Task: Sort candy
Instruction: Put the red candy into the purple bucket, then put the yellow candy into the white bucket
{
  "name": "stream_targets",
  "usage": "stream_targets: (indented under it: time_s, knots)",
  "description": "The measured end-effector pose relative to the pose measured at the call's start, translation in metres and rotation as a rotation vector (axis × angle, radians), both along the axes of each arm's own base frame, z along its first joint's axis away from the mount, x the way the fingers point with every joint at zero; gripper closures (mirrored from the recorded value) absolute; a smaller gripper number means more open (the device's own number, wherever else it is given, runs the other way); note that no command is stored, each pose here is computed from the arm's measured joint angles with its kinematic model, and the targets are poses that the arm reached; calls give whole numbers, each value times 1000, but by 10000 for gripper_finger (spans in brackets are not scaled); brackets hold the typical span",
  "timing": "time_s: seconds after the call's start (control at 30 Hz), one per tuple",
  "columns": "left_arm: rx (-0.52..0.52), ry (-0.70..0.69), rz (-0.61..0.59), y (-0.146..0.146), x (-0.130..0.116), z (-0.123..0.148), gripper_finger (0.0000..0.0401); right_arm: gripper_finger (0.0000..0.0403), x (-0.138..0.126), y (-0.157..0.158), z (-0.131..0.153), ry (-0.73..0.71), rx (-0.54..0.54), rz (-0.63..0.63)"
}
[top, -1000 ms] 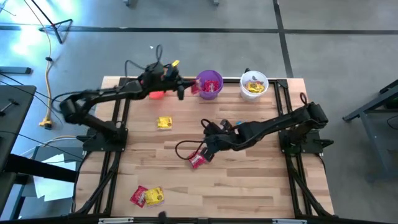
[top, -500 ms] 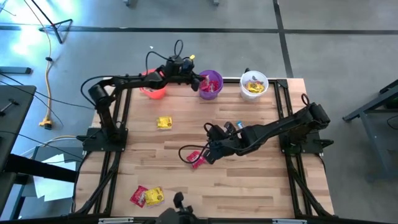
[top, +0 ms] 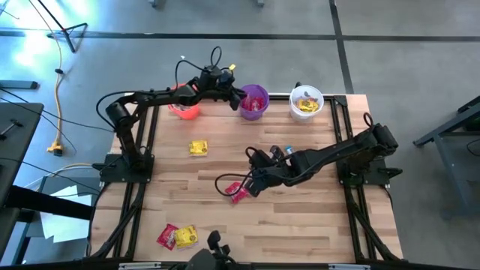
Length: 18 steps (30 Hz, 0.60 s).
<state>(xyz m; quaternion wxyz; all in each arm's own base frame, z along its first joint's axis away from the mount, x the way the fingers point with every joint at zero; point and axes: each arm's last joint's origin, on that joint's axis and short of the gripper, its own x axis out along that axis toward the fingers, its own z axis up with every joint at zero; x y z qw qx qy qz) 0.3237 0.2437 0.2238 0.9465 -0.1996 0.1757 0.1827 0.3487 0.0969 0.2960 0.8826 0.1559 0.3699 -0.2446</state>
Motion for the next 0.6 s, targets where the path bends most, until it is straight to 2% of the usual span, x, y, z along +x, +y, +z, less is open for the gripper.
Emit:
stream_targets:
  time_s: [0.13, 0.3, 0.43, 0.6]
  knots:
    - [39, 52, -27, -6, -6, 8, 296, 403, 0, -1, 0, 5, -6, 10]
    - [128, 44, -64, -30, -18, 21, 339, 403, 0, -1, 0, 5, -6, 11]
    - [160, -15, -38, -64, -42, 24, 391, 403, 0, -1, 0, 8, -10, 17]
    - [144, -54, -77, -121, -76, 20, 396, 403, 1, -3, 0, 22, -35, 44]
